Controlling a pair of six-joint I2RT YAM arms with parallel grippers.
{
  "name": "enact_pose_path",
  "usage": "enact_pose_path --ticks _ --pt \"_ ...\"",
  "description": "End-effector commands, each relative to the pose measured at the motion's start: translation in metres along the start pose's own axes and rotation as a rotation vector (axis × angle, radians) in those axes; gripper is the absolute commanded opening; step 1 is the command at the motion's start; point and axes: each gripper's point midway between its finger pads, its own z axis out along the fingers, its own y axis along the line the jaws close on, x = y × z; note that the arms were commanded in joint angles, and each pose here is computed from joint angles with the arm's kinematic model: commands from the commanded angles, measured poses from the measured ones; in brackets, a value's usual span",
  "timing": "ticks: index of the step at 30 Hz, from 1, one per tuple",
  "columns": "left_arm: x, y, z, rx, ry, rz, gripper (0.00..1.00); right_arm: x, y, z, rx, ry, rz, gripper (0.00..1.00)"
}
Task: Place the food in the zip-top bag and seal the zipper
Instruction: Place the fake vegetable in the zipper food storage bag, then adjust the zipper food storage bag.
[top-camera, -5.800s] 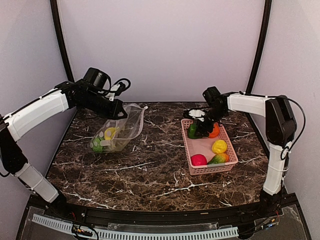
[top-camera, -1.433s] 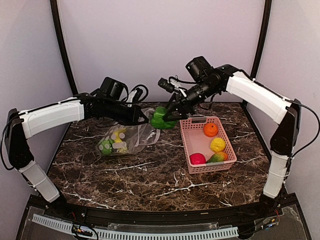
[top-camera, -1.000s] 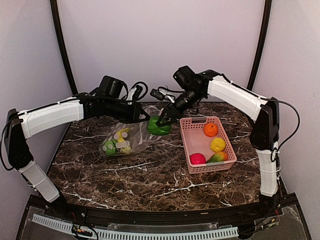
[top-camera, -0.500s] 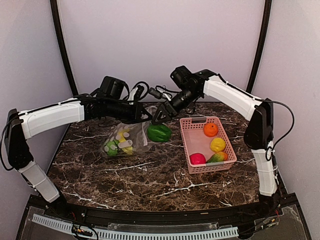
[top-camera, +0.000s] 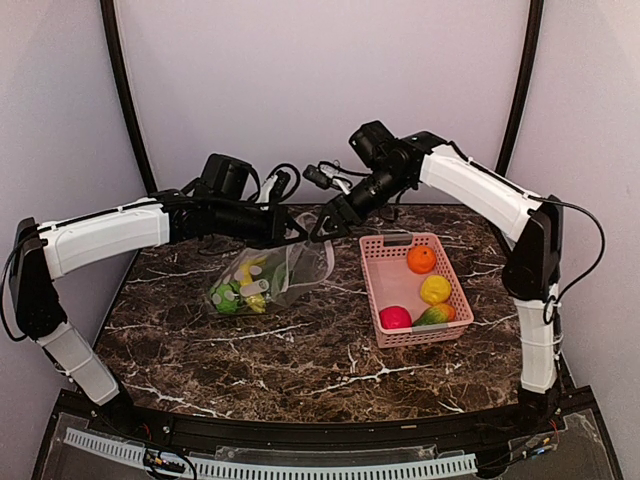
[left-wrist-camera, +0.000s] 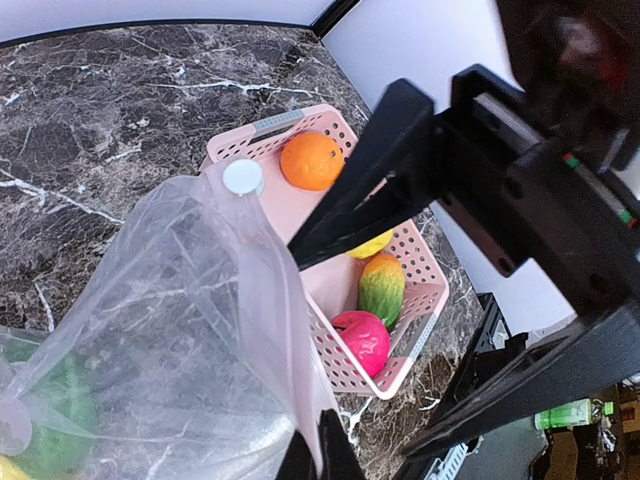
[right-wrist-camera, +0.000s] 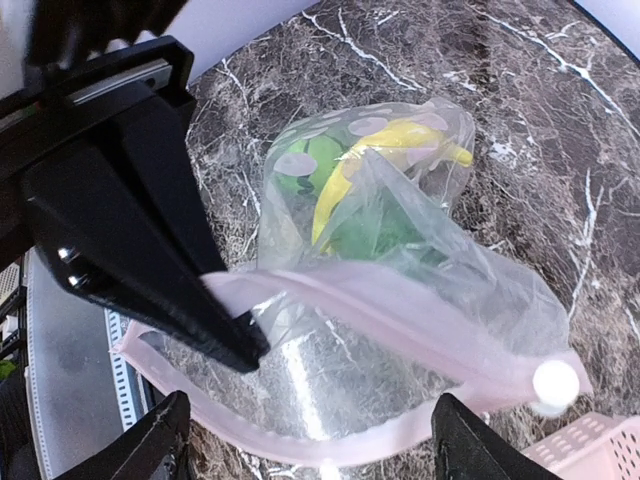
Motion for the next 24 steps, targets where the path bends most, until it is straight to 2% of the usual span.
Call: enact_pose_path --ticks 1,5,8,11,17,19,21,22,24 --pt "0.001 -0.001 -0.004 -0.001 -0.008 0.011 0.01 -0.004 -0.001 -0.035 0.113 -0.055 -0.053 0.76" --pt "0.000 -0.002 -0.004 0.000 -0.013 0.015 0.01 0.030 -0.023 -0.016 0.116 0.020 0.025 0.57" --pt "-0.001 -0.002 -0.005 0.000 -0.015 0.017 0.01 0.043 -0.027 -0.003 0.062 0.040 0.086 0.47" --pt "0.000 -0.002 -0.007 -0.005 -0.015 0.019 0.01 0.043 -0.026 0.006 0.003 0.039 0.120 0.43" --pt "0.004 0.002 -0.011 -0.021 -0.013 0.016 0.01 0.035 -0.021 0.018 -0.094 0.018 0.163 0.43" --pt "0.006 0.003 -0.011 -0.026 -0.011 0.014 0.01 0.035 -0.023 0.022 -0.108 0.020 0.176 0.31" --pt "0.006 0.003 -0.012 -0.029 -0.011 0.016 0.01 0.034 -0.022 0.025 -0.134 0.020 0.188 0.14" --pt "0.006 0.003 -0.013 -0.032 -0.009 0.016 0.01 0.033 -0.020 0.024 -0.147 0.016 0.190 0.09" --pt "0.005 0.003 -0.015 -0.041 -0.010 0.024 0.01 0.022 -0.014 0.015 -0.165 -0.008 0.176 0.06"
